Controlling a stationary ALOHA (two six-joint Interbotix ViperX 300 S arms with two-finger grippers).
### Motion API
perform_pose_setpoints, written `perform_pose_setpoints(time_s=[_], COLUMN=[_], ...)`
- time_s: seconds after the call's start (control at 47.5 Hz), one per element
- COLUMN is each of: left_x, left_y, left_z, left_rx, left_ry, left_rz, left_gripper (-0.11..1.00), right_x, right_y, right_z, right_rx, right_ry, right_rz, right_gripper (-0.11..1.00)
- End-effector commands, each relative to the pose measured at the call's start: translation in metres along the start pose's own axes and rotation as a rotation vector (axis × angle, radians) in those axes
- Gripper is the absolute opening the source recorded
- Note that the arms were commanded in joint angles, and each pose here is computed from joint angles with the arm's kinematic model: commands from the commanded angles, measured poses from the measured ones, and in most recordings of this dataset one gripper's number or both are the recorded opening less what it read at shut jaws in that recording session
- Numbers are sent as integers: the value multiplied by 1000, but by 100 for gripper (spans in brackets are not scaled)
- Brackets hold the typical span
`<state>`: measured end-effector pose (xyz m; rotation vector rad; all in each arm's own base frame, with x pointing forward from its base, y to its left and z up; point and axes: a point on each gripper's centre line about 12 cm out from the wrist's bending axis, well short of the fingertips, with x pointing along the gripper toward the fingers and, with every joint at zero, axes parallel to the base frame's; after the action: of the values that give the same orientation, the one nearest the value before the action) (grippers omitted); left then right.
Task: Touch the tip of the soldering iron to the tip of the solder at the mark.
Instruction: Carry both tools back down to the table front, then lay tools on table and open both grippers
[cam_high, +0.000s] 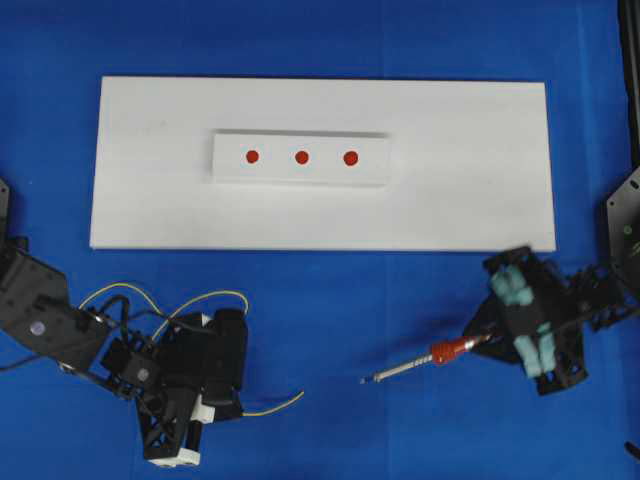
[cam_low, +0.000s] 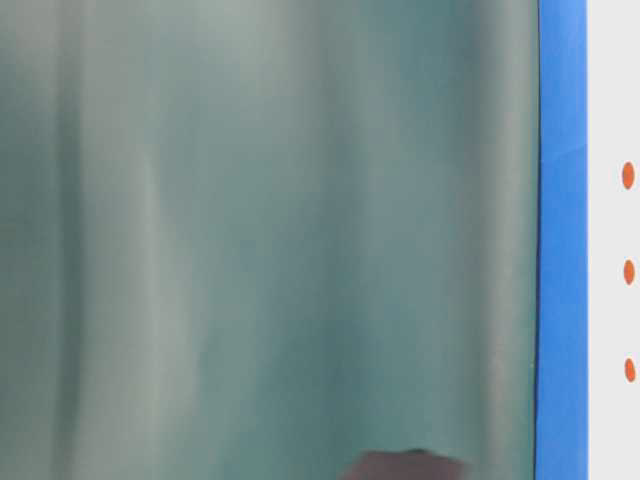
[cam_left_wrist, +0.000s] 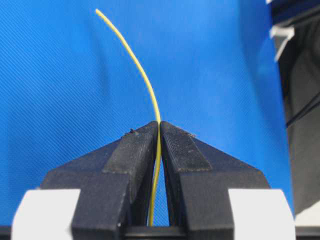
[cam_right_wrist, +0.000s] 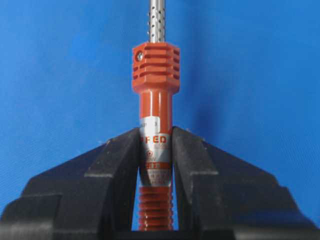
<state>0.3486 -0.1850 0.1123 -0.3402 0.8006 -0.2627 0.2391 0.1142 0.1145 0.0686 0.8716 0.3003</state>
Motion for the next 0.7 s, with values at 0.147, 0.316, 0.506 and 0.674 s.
perform_pose_setpoints(time_s=[0.147, 0.316, 0.506, 0.674], left_x=[15, 16, 13, 9], left_y=[-2, -2, 2, 12], left_z=[-4, -5, -8, -14], left_rx=[9, 9, 3, -5], left_ry=[14, 20, 47, 107], left_rz=[0, 2, 23, 72], left_gripper=[3, 3, 4, 32], right_x=[30, 36, 36, 36], right_y=[5, 5, 6, 6], right_z=[3, 6, 7, 7], right_rx=[16, 17, 17, 18], right_ry=[0, 4, 2, 3], right_rz=[5, 3, 5, 3], right_gripper=[7, 7, 7, 7])
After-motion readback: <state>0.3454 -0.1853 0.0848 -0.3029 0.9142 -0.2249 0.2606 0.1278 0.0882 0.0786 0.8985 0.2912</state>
